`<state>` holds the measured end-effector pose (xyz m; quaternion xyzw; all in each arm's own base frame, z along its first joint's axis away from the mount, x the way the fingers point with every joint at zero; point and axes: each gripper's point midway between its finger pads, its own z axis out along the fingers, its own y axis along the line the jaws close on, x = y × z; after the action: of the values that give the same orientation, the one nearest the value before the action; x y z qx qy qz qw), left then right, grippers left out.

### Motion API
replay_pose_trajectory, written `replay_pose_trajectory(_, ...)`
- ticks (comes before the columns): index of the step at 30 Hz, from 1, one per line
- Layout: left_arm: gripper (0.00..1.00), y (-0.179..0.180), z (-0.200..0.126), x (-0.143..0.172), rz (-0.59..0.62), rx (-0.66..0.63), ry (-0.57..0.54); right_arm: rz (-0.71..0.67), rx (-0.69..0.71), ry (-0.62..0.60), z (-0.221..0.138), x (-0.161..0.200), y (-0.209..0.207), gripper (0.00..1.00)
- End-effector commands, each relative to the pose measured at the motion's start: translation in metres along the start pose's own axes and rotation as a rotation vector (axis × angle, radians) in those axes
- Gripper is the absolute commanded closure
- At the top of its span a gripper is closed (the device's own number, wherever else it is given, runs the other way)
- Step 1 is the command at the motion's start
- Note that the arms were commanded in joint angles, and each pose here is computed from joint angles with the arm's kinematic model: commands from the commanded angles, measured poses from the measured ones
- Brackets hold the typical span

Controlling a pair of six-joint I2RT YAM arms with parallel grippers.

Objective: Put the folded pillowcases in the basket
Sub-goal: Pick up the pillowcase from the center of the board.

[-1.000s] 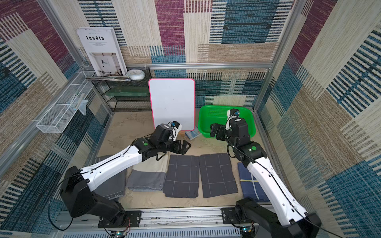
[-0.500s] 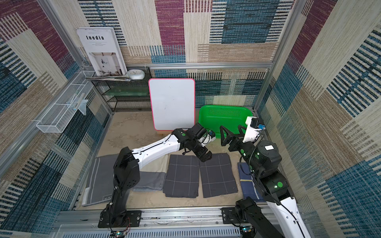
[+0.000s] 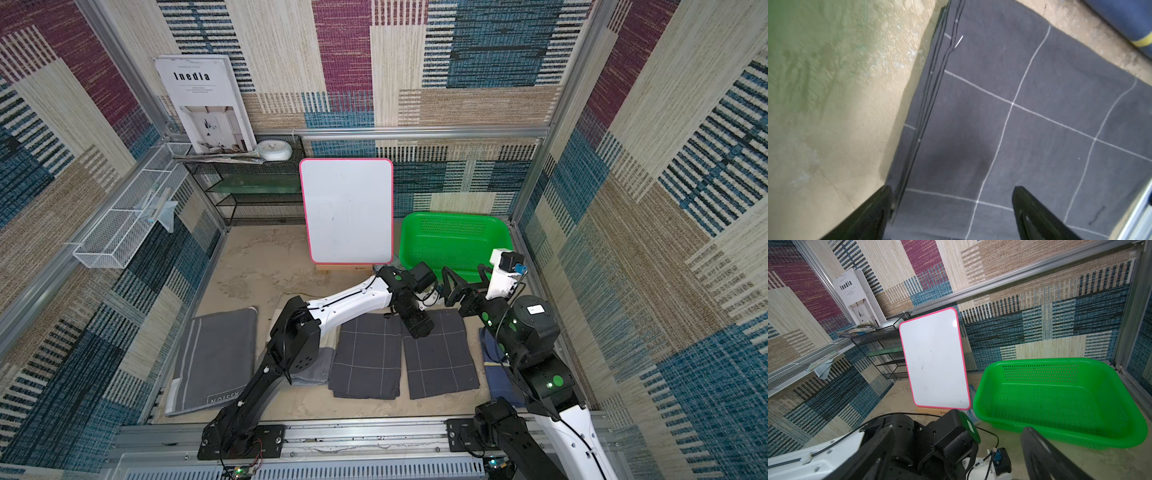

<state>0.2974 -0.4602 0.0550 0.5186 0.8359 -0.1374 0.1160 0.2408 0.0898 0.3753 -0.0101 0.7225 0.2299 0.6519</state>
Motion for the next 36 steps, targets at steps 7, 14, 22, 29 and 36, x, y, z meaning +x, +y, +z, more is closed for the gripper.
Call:
replay_pose_trajectory(7,0.20,0.004,0.025,0.007,0.023,0.005,0.061,-0.024,0.005,-0.020,0.000,-0.002,-0.001,0.00)
replay_pose_trajectory(14,0.58,-0.014,0.038,0.009,0.016,0.116,0.072,0.000,0.075,0.002,0.004,0.006,-0.015,0.00)
replay_pose_trajectory(22,1.00,-0.012,0.016,-0.009,-0.017,0.065,0.019,0.045,0.306,0.043,0.010,0.018,-0.055,0.00)
replay_pose_trajectory(29,1.00,-0.006,-0.046,-0.042,-0.102,-0.038,-0.112,0.078,0.441,0.131,0.018,0.047,-0.079,0.00)
replay_pose_trajectory(36,1.00,0.022,-0.072,-0.025,-0.267,-0.147,-0.119,0.102,0.460,0.248,0.034,0.081,-0.085,0.00)
